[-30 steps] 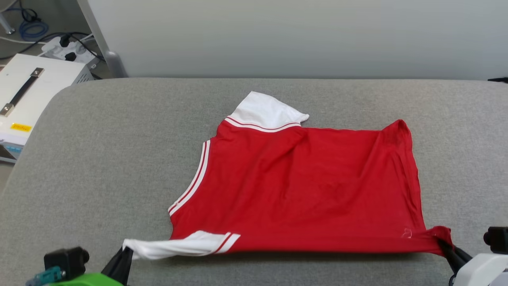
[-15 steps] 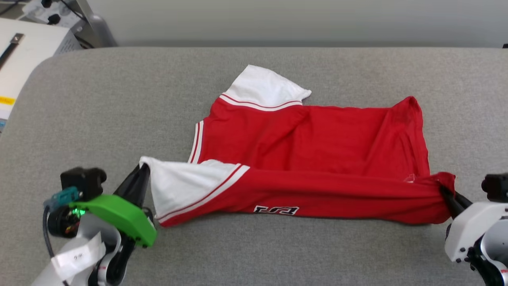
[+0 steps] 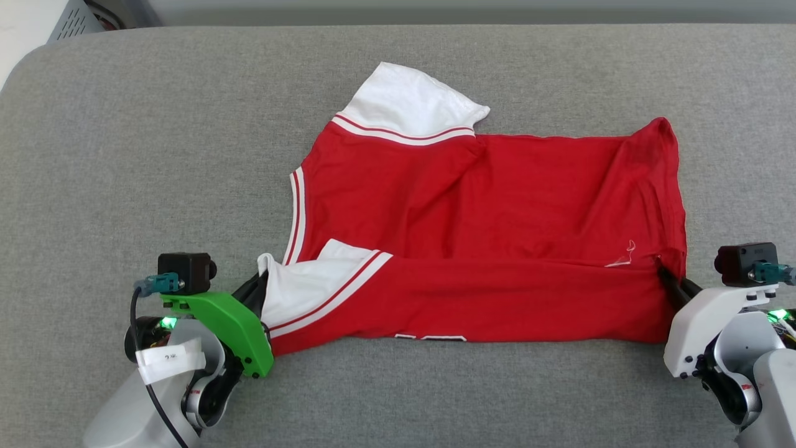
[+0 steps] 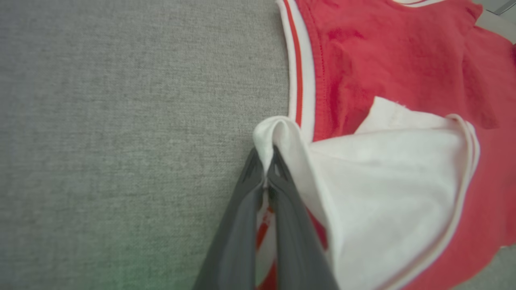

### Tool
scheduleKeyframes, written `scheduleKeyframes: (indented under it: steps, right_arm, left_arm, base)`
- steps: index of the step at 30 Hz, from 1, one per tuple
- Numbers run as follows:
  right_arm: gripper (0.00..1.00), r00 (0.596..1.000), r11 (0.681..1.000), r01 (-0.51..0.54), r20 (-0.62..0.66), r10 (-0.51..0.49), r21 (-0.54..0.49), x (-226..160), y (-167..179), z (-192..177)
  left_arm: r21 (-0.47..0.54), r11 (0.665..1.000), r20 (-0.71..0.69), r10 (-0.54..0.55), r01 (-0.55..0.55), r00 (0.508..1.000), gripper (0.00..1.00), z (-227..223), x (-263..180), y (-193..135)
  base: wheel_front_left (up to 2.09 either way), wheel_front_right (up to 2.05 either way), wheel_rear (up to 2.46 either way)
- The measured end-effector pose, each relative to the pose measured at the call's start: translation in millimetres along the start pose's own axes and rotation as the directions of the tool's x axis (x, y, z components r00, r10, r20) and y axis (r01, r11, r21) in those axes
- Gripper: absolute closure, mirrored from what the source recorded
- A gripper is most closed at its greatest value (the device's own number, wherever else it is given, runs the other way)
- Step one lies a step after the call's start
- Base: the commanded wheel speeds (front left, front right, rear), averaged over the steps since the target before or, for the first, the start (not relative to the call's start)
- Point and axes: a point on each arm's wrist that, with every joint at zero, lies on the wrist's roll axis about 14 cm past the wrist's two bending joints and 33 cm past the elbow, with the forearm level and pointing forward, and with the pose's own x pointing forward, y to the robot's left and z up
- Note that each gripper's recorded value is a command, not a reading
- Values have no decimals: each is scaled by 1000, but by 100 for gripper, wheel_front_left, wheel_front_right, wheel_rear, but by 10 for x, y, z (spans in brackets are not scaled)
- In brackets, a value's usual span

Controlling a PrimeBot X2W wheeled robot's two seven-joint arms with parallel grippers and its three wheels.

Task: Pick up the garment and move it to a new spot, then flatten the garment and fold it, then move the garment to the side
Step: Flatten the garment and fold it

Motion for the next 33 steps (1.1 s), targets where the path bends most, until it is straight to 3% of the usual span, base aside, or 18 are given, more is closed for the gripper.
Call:
scheduleKeyframes:
  steps: [1, 2, 4, 5, 9, 19, 24, 33]
  right_arm:
    - [0, 1000, 1000, -1, 14, 1, 5, 2, 6, 14]
    - [0, 1000, 1000, -2, 23, 2, 5, 0, 9, 18]
    - [0, 997, 1000, -3, 71, 2, 11, -14, 16, 82]
    - [0, 988, 1000, 0, 157, -2, 14, -58, 13, 225]
    - [0, 954, 1000, 19, 298, -24, 20, -191, -23, 493]
    - [0, 883, 999, 32, 468, -44, 32, -565, 84, 824]
    - [0, 874, 999, 29, 484, -46, 43, -653, 144, 849]
    - [0, 886, 997, 38, 459, -65, 68, -623, 127, 763]
  left_arm:
    - [-6, 1000, -7, -4, 4, 1000, 97, -5, 3, -5]
    - [-9, 1000, -5, -6, 6, 1000, 57, 1, 3, -8]
    - [-16, 1000, 19, -1, 1, 1000, 0, 43, -4, -6]
    - [-20, 1000, 67, 20, -19, 998, 0, 130, -42, 30]
    - [-6, 998, 136, 57, -57, 989, 0, 300, -123, 97]
    - [85, 990, 166, 93, -108, 982, 0, 731, -416, 270]
    - [64, 998, -7, 14, -13, 1000, 0, 613, -516, 67]
    - [2, 999, -297, -30, 32, 954, 0, 209, -617, -120]
  base:
    - [0, 0, 0]
    - [0, 0, 0]
    - [0, 0, 0]
    - [0, 0, 0]
    - [0, 0, 0]
    - [0, 0, 0]
    - [0, 0, 0]
    - [0, 0, 0]
